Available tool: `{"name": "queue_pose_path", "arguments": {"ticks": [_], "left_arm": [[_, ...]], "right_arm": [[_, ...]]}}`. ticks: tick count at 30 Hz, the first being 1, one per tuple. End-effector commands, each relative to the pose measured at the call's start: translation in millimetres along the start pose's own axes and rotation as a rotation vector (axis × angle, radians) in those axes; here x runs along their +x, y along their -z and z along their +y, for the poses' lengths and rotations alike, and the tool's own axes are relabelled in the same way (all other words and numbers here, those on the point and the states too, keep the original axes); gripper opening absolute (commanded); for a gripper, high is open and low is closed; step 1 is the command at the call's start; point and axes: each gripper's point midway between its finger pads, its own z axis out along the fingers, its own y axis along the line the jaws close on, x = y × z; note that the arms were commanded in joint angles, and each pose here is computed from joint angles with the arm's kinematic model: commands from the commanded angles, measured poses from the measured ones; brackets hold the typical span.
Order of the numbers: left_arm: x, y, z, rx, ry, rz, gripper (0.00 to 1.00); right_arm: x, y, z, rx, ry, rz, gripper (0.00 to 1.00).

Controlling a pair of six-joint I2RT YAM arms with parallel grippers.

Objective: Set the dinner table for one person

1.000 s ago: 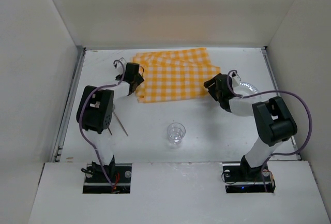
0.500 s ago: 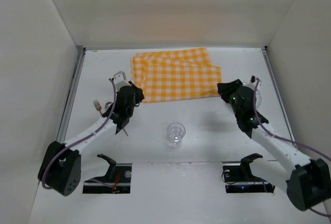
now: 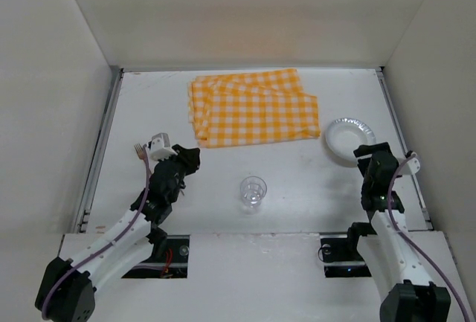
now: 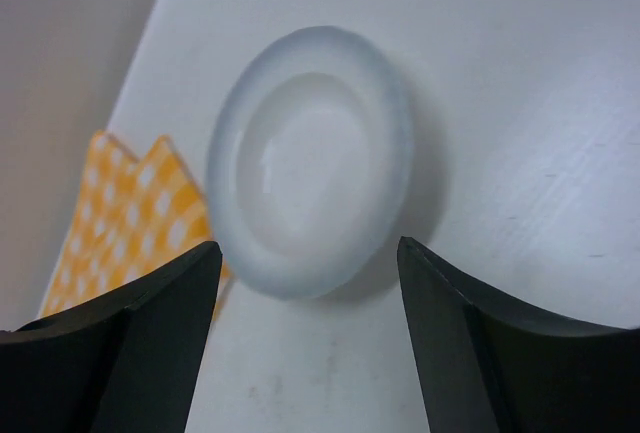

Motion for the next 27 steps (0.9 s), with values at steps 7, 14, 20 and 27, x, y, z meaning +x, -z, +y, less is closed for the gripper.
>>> {"name": "queue_pose_path", "arguments": {"ticks": [7, 14, 20, 27], "left_arm": [[-9.5, 1.8, -18.6, 0.091, 0.035, -0.048, 0.40], [-8.2, -0.9, -13.0, 0.074, 0.046, -0.049, 0.57], [-9.8, -1.1, -10.5, 0.069, 0.047, -0.056, 0.58], [-8.5, -3.7, -3.6, 0.043, 0.042, -0.057, 0.58]], "right_arm": [[7.7, -39.1, -26.6, 0.063, -0.071, 0.067, 0.79], [16.9, -74.2, -18.1, 0.070, -0.196, 0.096, 0.75], [29.8, -94.0, -33.2, 0.084, -0.278, 0.123, 0.48], [-0.6, -91.6, -27.8, -0.017, -0.426, 0.035, 0.07]]}}
